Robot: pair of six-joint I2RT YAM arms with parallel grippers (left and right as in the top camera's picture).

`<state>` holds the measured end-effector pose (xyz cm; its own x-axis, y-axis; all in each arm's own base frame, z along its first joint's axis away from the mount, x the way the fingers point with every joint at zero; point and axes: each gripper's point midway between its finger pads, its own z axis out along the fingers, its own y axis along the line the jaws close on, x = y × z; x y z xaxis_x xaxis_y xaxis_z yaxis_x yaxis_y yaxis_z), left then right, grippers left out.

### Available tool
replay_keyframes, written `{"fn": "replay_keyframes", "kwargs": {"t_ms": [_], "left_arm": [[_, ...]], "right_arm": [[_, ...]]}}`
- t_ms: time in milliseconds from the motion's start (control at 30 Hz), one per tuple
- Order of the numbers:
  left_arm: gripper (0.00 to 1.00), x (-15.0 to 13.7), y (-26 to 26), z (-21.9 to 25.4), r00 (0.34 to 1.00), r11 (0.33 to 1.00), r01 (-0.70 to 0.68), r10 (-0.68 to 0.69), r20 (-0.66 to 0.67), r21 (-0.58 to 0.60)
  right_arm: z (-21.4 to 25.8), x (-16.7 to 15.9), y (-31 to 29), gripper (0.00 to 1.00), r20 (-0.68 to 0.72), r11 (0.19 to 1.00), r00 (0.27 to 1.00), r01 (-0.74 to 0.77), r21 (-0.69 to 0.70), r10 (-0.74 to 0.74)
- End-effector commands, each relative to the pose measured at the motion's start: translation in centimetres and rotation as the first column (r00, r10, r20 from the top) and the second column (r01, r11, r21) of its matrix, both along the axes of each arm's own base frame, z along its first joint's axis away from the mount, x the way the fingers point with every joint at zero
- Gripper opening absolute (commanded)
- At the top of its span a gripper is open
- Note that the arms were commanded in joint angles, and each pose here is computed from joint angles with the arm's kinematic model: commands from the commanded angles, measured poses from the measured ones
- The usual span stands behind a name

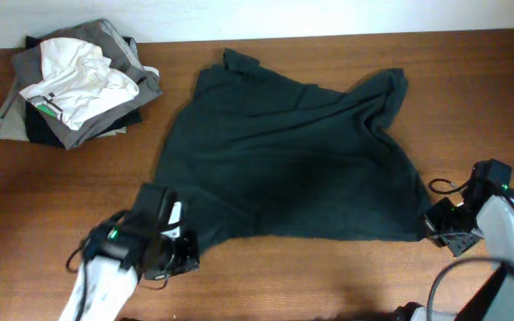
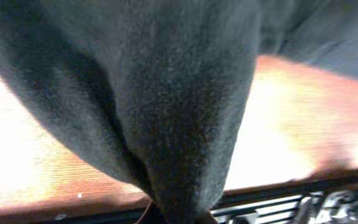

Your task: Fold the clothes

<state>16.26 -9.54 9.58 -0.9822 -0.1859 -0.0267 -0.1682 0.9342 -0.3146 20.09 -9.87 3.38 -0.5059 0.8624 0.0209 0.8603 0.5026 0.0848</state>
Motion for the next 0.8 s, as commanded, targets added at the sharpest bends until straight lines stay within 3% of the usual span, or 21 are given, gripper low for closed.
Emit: {"fn": "replay_keyframes", "kwargs": {"t_ms": [0, 133, 200, 267, 600, 767], "left_arm": [[0.01, -0.2, 0.1, 2.8, 0.991, 0.998, -0.049, 0.055, 0.126, -0.048], [0.01, 3.1, -0.8, 5.8, 0.939, 0.993, -0.027, 0.064, 0.337, -0.114], [0.01, 6.9, -1.0, 8.4, 0.858, 0.993, -0.02, 0.078, 0.508, -0.118], [0.01, 10.6, 0.4, 9.8, 0.771, 0.992, -0.104, 0.122, 0.625, -0.065], [0.01, 18.8, -1.1, 3.8, 0.782, 0.994, -0.11, 0.075, 0.619, 0.019], [0.01, 21.0, 0.7, 1.8, 0.764, 0.972, -0.206, 0.09, 0.639, 0.11]], "right_arm": [[2.4, -0.7, -0.4, 0.04, 0.05, 0.996, 0.998, 0.045, -0.07, -0.042], [4.5, -0.9, -0.3, 0.04, 0.121, 0.992, 0.991, 0.077, -0.102, -0.064], [4.9, 0.1, -0.7, 0.04, 0.17, 0.99, 0.984, 0.079, -0.114, -0.059], [5.3, 1.7, -0.6, 0.04, 0.237, 0.993, 0.97, 0.074, -0.096, -0.049], [6.9, 9.0, -1.9, 0.04, 0.503, 0.996, 0.864, 0.058, -0.073, -0.014], [5.8, 15.2, 0.2, 0.04, 0.622, 0.996, 0.778, -0.079, -0.044, 0.089]]}}
